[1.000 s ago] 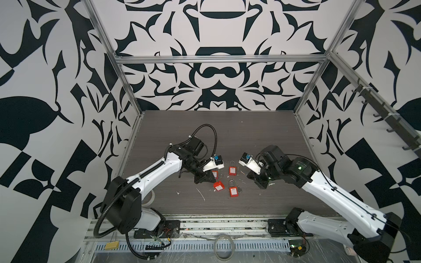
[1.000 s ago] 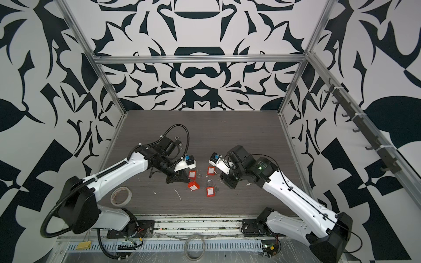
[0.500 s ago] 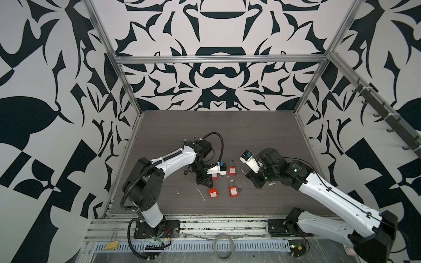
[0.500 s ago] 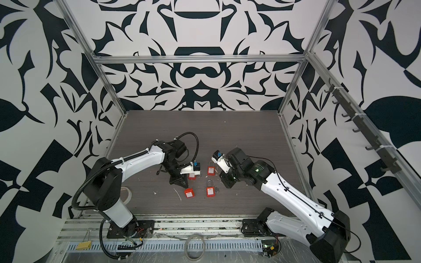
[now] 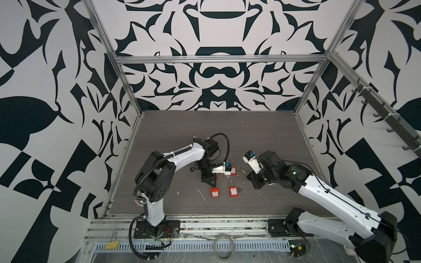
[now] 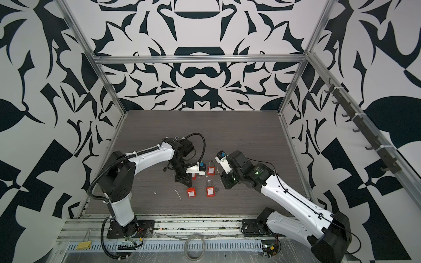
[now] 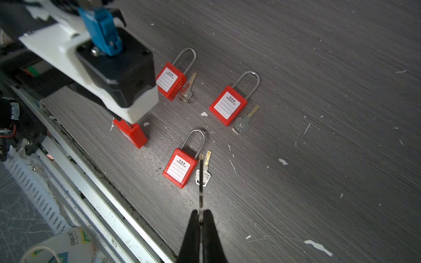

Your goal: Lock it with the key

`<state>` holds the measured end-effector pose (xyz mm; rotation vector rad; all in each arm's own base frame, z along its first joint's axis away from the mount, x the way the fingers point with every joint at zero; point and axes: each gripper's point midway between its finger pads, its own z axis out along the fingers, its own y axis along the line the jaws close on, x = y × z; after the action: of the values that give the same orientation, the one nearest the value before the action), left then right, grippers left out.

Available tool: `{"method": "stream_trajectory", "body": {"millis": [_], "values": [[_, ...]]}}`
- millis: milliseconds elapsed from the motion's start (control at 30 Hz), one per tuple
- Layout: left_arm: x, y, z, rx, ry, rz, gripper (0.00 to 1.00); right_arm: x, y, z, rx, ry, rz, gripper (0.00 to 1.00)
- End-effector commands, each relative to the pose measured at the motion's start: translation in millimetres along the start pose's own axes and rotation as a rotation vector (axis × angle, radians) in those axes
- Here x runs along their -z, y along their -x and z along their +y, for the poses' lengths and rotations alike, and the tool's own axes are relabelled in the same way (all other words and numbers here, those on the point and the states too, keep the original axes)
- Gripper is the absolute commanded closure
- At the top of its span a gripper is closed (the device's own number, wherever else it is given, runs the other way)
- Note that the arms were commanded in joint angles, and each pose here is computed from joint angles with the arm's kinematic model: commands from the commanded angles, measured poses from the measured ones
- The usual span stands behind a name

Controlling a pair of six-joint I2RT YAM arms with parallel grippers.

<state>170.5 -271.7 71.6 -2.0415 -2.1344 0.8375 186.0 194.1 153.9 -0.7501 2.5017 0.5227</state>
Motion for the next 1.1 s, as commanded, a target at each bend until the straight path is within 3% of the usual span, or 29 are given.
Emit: {"method": "stream_trajectory", "body": {"millis": [0,633,700,733,767,900,1067], "values": [[-6,-3,11,-0.032,0.032,0.044,0.9,2,10,-5,-0.046,-0.034,-0.048,0.99],[-3,16,45,-0.042,0.215,-0.006,0.73,-7,-3,-12,-0.273,-0.074,0.002,1.0],[5,22,47,-0.041,0.241,-0.051,0.7,-9,-4,-8,-0.295,-0.068,0.01,1.0],[8,25,46,-0.033,0.245,-0.076,0.58,-10,-4,-5,-0.305,-0.062,0.013,1.0],[12,27,45,-0.03,0.25,-0.098,0.53,-12,-4,-1,-0.311,-0.057,0.018,1.0],[37,29,48,0.009,0.333,-0.179,0.49,-19,-6,14,-0.317,-0.059,0.065,1.0],[105,42,40,0.127,0.381,-0.566,0.47,-47,-11,36,-0.367,-0.09,0.143,0.99]]}}
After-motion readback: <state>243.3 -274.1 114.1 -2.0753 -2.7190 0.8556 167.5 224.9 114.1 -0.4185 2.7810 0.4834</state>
